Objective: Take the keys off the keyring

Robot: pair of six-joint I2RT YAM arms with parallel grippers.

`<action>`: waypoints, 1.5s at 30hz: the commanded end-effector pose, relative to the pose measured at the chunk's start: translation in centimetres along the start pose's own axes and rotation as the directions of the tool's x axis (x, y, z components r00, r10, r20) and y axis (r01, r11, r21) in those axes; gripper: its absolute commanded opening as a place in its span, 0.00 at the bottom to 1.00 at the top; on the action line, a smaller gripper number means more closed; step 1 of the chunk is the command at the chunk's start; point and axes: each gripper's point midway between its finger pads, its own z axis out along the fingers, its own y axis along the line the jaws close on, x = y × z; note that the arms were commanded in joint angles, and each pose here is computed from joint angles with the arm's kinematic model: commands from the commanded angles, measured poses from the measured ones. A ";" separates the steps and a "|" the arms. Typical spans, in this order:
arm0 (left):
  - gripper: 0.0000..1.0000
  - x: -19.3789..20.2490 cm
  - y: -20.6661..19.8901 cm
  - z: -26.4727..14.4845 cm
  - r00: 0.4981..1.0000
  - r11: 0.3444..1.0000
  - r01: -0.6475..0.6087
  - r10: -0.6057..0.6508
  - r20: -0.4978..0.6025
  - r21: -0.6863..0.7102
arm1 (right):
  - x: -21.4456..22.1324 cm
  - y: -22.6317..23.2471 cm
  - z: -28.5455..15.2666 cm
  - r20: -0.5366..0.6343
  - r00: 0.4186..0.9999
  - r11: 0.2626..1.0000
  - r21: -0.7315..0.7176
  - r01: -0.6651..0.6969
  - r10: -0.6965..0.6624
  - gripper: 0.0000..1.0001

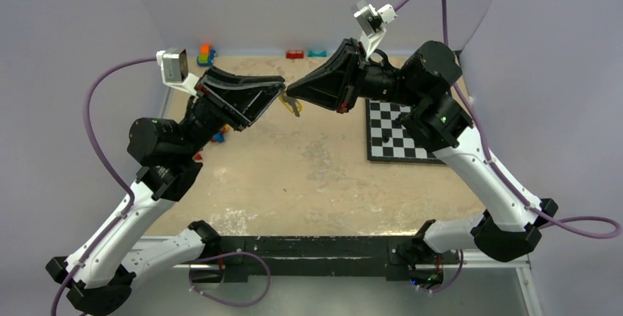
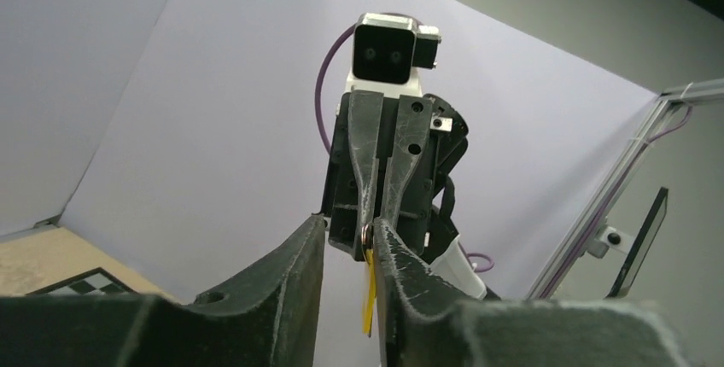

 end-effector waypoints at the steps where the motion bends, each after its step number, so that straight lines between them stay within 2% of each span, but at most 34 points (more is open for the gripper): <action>1: 0.38 0.2 -0.7 -0.5 0.997 0.998 -0.065 0.065 -0.044 0.010 | -0.6 0.9 -0.4 0.018 1.000 1.000 -0.011 0.026 -0.026 0.03; 4: 0.54 0.4 -0.7 -0.8 0.990 0.994 -0.109 0.108 -0.085 -0.001 | -0.3 1.0 -0.7 0.009 1.000 1.000 -0.004 0.027 -0.026 0.02; 10: 0.76 0.6 -0.9 -1.7 0.972 0.982 -0.187 0.181 -0.149 -0.025 | -0.1 1.5 -1.5 0.003 0.999 0.999 -0.004 0.037 -0.037 0.01; 13: 0.82 0.8 -0.7 -2.3 0.956 0.972 -0.229 0.217 -0.200 -0.043 | 0.2 1.6 -1.7 -0.008 0.999 0.999 -0.002 0.038 -0.038 0.00; 18: 0.86 0.8 -1.0 -2.9 0.922 0.954 -0.299 0.279 -0.267 -0.035 | 0.8 1.6 -2.0 -0.032 0.999 0.999 -0.002 0.035 -0.035 0.00; 22: 0.84 1.1 -1.6 -2.7 0.885 0.941 -0.338 0.322 -0.335 0.012 | 1.7 2.0 -2.2 -0.074 0.997 0.999 -0.032 0.024 -0.026 0.00; 32: 0.67 1.1 -2.6 -2.6 0.782 0.906 -0.408 0.410 -0.471 0.110 | 3.4 3.6 -3.3 -0.201 0.978 0.995 -0.100 0.029 -0.048 0.00; 38: 0.56 2.3 -3.4 -2.2 0.736 0.924 -0.324 0.382 -0.559 0.204 | 3.5 4.5 -3.9 -0.243 0.966 0.989 -0.134 0.061 -0.093 0.00; 45: 0.47 3.7 -3.4 -1.8 0.718 0.947 -0.210 0.318 -0.619 0.243 | 3.8 4.6 -4.0 -0.266 0.958 0.986 -0.155 0.067 -0.107 0.00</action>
